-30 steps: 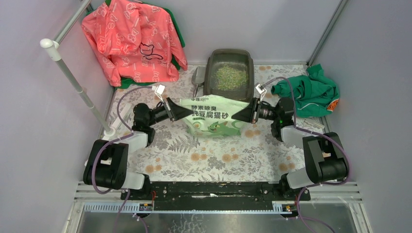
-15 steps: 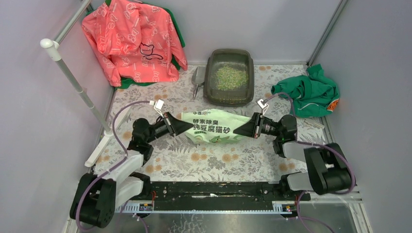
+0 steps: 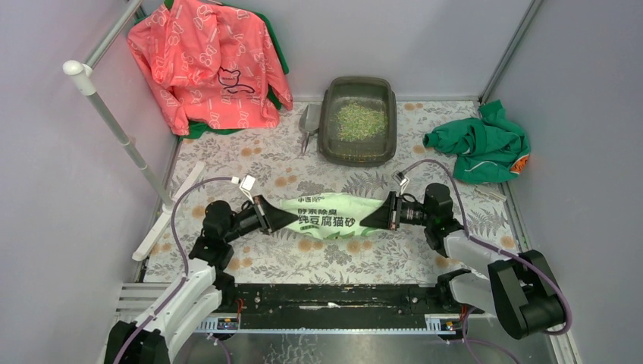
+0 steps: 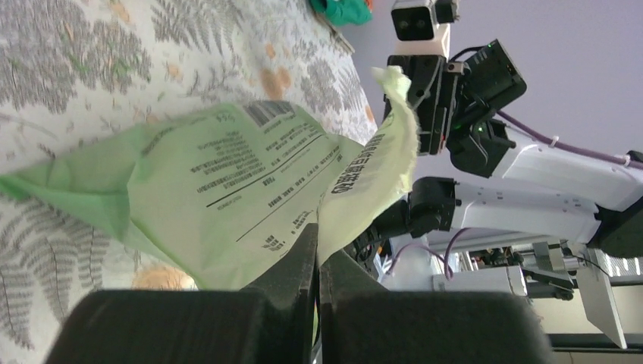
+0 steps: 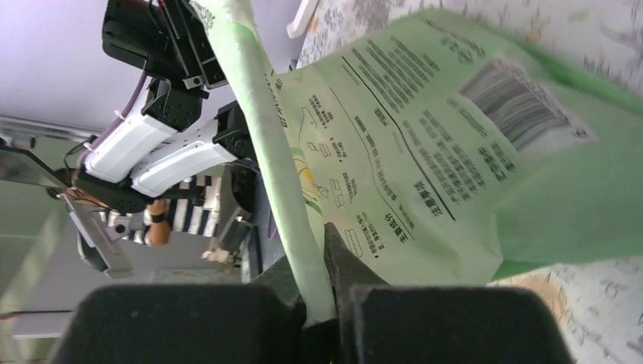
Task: Fill the litter box with clean litter
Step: Adjust the cat litter bag at the center of the board.
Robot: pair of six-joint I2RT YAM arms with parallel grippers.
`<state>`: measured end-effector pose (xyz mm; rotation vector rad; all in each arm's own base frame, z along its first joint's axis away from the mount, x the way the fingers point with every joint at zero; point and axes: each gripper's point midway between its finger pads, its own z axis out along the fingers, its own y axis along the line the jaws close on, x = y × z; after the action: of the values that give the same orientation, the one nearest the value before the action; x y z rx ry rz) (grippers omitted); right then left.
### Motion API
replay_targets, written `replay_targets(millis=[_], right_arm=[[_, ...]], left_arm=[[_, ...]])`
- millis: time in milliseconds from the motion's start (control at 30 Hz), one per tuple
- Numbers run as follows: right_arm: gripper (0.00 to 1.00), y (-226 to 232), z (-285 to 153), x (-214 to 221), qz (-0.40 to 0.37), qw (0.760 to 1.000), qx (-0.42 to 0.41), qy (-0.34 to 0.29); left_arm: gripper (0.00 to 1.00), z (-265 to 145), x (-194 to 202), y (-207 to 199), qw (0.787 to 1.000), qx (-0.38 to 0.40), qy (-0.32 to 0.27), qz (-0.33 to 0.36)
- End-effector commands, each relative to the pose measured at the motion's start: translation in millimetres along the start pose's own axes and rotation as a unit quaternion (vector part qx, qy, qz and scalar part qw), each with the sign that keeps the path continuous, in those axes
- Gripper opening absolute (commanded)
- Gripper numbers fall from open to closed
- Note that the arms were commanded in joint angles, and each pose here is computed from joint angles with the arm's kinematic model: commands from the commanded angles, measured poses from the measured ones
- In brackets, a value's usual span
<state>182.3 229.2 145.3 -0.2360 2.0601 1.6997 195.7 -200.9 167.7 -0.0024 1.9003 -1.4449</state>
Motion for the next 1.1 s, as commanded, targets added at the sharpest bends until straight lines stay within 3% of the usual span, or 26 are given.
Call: replay_targets(millis=[0,233,600,933,1067], right_arm=[[0.00,-19.3,-2.8,22.0,0.080,0.996,0.024,0.009],[0.00,-21.0,-8.2,29.4,0.104,0.993,0.052,0.010],[0.00,-40.6,-13.0,52.1,0.128,0.988,0.077,0.025],[0.00,-51.1,-14.4,63.5,0.139,0.985,0.092,0.048],[0.00,-53.9,-15.0,65.6,0.139,0.985,0.095,0.045]], left_arm=[[0.04,-9.4,14.1,20.3,0.999,-0.045,0.004,-0.011],[0.03,-10.9,29.1,31.1,0.996,-0.074,0.021,-0.036],[0.06,-14.0,52.4,20.5,0.997,-0.051,0.044,-0.042],[0.35,-14.3,67.2,25.5,0.996,-0.047,0.052,-0.060],[0.37,-11.9,75.9,23.3,0.995,-0.033,0.062,-0.068]])
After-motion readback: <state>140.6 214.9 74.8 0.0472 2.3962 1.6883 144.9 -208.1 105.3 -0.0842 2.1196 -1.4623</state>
